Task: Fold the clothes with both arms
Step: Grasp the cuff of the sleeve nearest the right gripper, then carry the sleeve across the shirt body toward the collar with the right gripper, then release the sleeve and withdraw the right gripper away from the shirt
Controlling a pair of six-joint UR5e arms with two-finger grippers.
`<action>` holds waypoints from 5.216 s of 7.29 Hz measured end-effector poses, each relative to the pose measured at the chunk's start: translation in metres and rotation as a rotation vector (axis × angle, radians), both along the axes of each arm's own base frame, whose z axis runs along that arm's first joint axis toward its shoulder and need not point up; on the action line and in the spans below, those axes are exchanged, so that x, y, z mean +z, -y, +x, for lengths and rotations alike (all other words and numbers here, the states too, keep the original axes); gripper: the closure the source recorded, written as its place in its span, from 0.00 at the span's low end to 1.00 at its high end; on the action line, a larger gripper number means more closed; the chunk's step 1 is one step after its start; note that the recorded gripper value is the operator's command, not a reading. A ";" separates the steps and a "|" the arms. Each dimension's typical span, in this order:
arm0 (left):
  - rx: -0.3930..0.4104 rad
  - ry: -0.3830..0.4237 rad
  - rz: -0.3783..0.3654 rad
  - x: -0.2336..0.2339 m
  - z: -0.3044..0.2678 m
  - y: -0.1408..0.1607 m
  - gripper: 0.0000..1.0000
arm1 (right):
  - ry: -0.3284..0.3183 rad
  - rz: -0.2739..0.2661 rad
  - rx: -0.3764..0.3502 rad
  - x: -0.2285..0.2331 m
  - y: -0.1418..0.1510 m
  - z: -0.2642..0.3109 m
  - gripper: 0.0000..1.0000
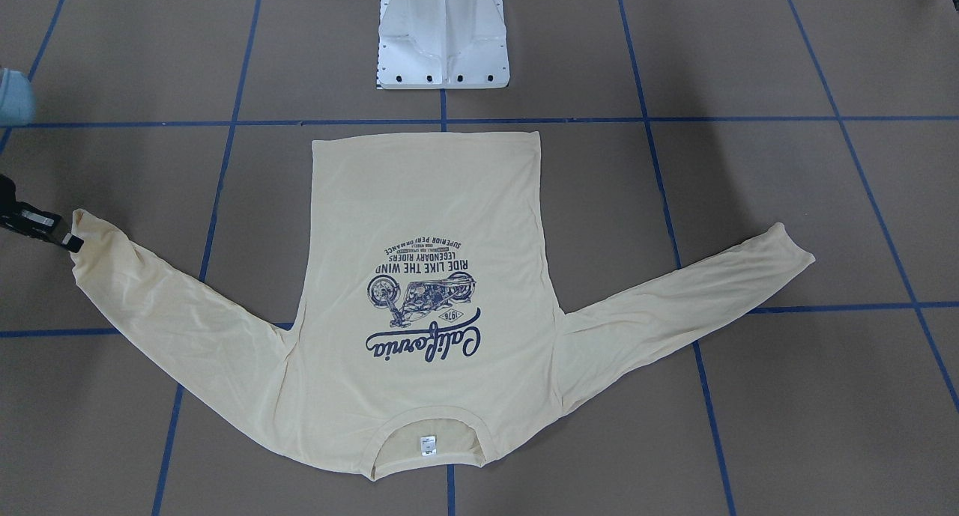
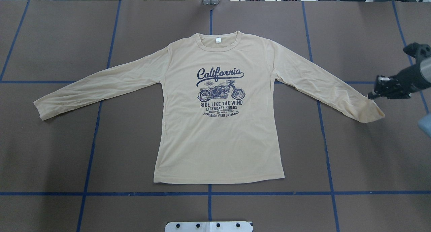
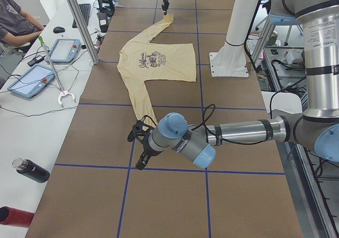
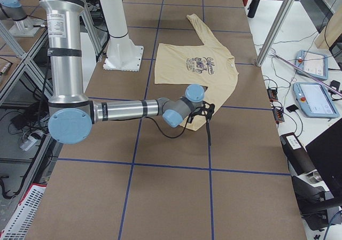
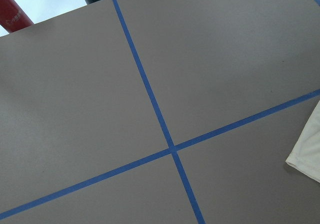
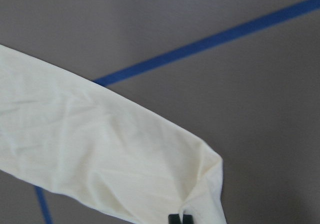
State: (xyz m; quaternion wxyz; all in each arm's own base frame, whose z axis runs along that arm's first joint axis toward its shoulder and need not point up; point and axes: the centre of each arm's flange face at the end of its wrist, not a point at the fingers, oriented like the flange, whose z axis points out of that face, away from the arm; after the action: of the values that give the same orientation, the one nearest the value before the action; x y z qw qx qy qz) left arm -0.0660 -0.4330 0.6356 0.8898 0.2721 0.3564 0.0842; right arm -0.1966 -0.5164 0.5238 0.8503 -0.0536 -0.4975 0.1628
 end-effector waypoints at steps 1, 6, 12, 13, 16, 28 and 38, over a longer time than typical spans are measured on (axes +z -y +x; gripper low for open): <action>0.000 0.000 -0.001 0.000 0.000 0.000 0.00 | 0.025 -0.036 0.030 -0.066 0.037 -0.032 1.00; 0.005 -0.007 -0.001 0.000 0.001 0.000 0.00 | 0.050 0.038 0.200 -0.361 0.119 -0.234 1.00; 0.008 -0.008 -0.002 0.000 0.001 0.000 0.00 | 0.037 0.198 0.206 -0.482 0.069 -0.423 0.02; 0.015 -0.019 -0.006 0.001 0.003 -0.001 0.00 | 0.031 0.205 0.219 -0.483 0.071 -0.443 0.01; 0.082 -0.124 -0.065 -0.003 0.041 0.005 0.00 | 0.043 0.158 0.259 -0.490 0.077 -0.450 0.02; 0.000 -0.144 -0.248 0.008 0.264 0.047 0.51 | 0.005 0.004 0.191 -0.154 0.047 -0.091 0.01; 0.012 -0.138 -0.266 0.015 0.273 0.049 1.00 | -0.030 -0.038 0.215 -0.116 0.041 -0.063 0.01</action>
State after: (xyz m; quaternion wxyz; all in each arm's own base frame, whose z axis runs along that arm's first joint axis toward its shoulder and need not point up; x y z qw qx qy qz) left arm 0.2071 -0.4824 0.6508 0.8909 0.1547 0.4265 0.0226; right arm -0.2600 -0.5578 0.4078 0.8342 -0.0136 -0.4844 0.2631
